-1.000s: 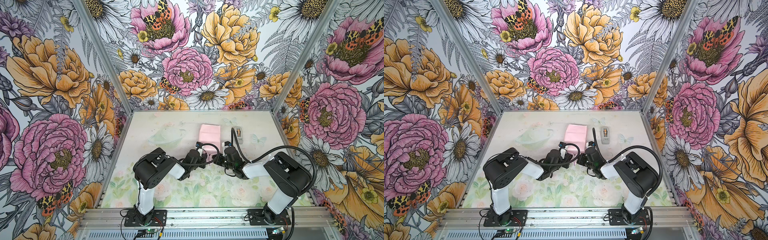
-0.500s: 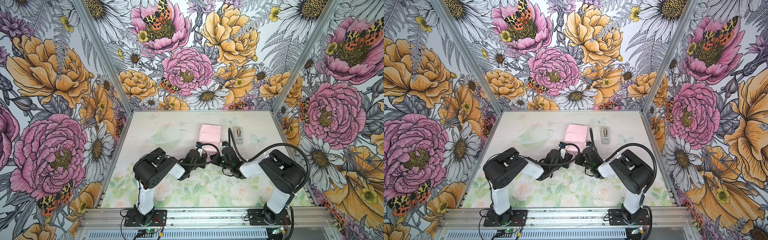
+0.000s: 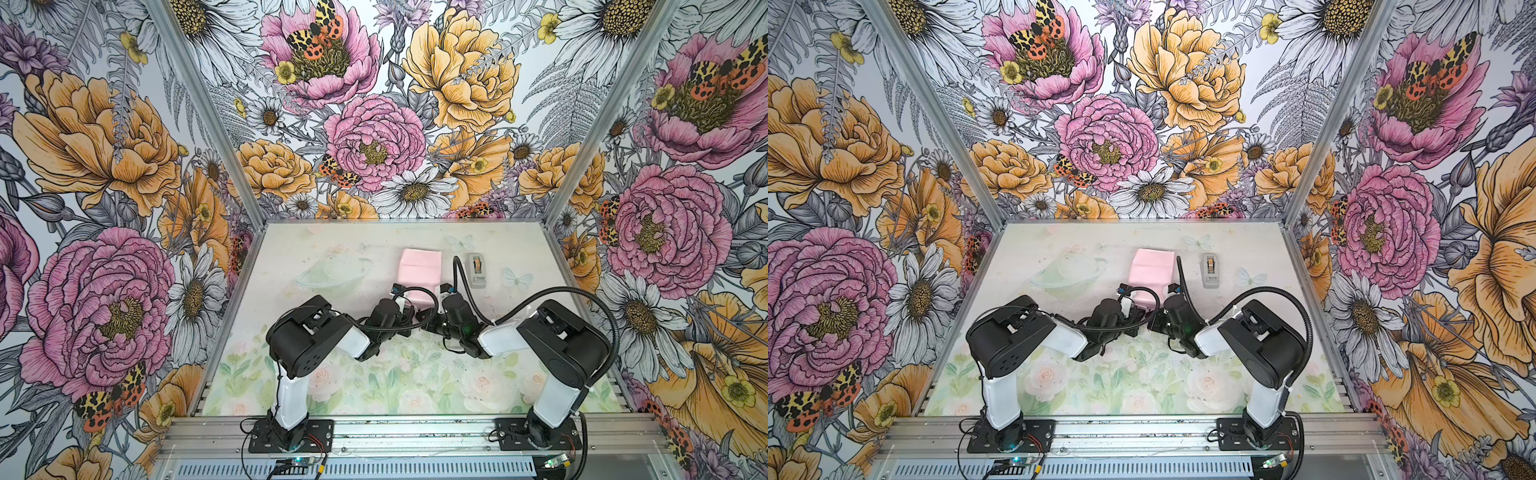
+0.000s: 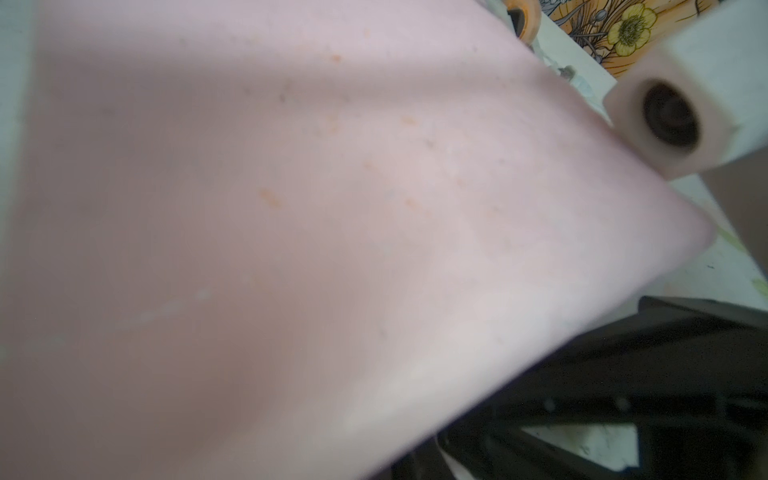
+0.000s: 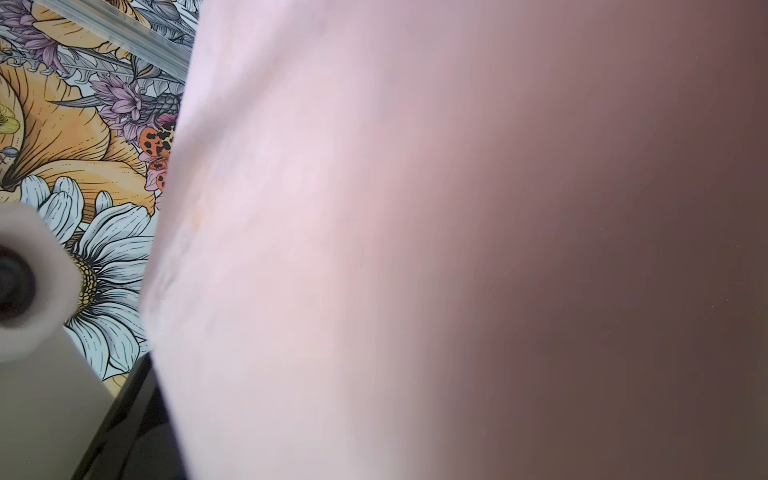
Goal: Wrap the gift box in paper
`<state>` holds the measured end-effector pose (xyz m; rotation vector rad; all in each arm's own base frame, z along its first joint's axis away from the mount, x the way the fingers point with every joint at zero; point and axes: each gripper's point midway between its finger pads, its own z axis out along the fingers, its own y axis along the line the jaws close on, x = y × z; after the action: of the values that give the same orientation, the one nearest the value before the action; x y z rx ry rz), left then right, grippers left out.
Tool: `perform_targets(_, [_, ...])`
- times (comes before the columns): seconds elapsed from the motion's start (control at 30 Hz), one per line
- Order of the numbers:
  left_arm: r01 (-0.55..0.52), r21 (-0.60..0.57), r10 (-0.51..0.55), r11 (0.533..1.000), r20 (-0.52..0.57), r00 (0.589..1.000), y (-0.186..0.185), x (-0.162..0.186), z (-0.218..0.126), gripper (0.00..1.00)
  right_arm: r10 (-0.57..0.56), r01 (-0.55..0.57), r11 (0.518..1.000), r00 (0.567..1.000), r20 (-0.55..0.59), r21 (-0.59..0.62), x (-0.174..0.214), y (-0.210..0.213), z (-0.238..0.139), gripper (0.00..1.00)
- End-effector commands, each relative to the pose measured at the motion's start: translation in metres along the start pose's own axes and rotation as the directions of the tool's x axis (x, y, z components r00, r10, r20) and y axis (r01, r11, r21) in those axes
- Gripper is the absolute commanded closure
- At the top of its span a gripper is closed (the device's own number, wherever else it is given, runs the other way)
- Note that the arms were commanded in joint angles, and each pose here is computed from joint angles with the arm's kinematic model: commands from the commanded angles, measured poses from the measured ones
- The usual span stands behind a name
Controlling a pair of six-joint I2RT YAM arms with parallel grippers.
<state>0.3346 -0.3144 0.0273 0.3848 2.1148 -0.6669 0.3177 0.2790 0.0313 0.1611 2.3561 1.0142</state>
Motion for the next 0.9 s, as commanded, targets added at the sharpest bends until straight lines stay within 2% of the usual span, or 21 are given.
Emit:
perform_targets(0.0, [-0.019, 0.014, 0.019, 1.000, -0.005, 1.000, -0.001, 0.002, 0.000, 0.83, -0.014, 0.014, 0.999, 1.000, -0.001, -0.036, -0.001, 0.009, 0.004, 0.92])
perform_targets(0.17, [-0.016, 0.017, 0.016, 1.000, -0.004, 1.000, -0.001, 0.001, 0.000, 0.83, 0.003, -0.003, 1.000, 1.000, -0.027, 0.013, 0.009, -0.009, 0.011, 0.95])
perform_targets(0.23, [-0.016, 0.018, 0.016, 1.000, -0.004, 1.000, -0.002, 0.001, 0.000, 0.83, 0.014, -0.014, 1.000, 1.000, -0.021, -0.009, 0.009, -0.008, 0.010, 0.94])
perform_targets(0.43, [-0.018, 0.011, 0.018, 1.000, -0.002, 1.000, 0.000, 0.001, -0.002, 0.83, -0.032, 0.032, 0.997, 0.999, 0.002, -0.067, 0.001, 0.015, -0.008, 0.81])
perform_targets(0.6, [-0.021, 0.010, 0.021, 1.000, 0.003, 1.000, 0.000, -0.002, -0.002, 0.84, -0.070, 0.071, 0.996, 0.997, 0.015, -0.063, -0.003, 0.021, -0.031, 0.78])
perform_targets(0.87, [-0.022, 0.014, 0.022, 1.000, 0.000, 1.000, -0.002, 0.000, -0.002, 0.84, -0.013, 0.010, 0.998, 0.998, 0.060, 0.061, -0.012, -0.020, -0.046, 0.93])
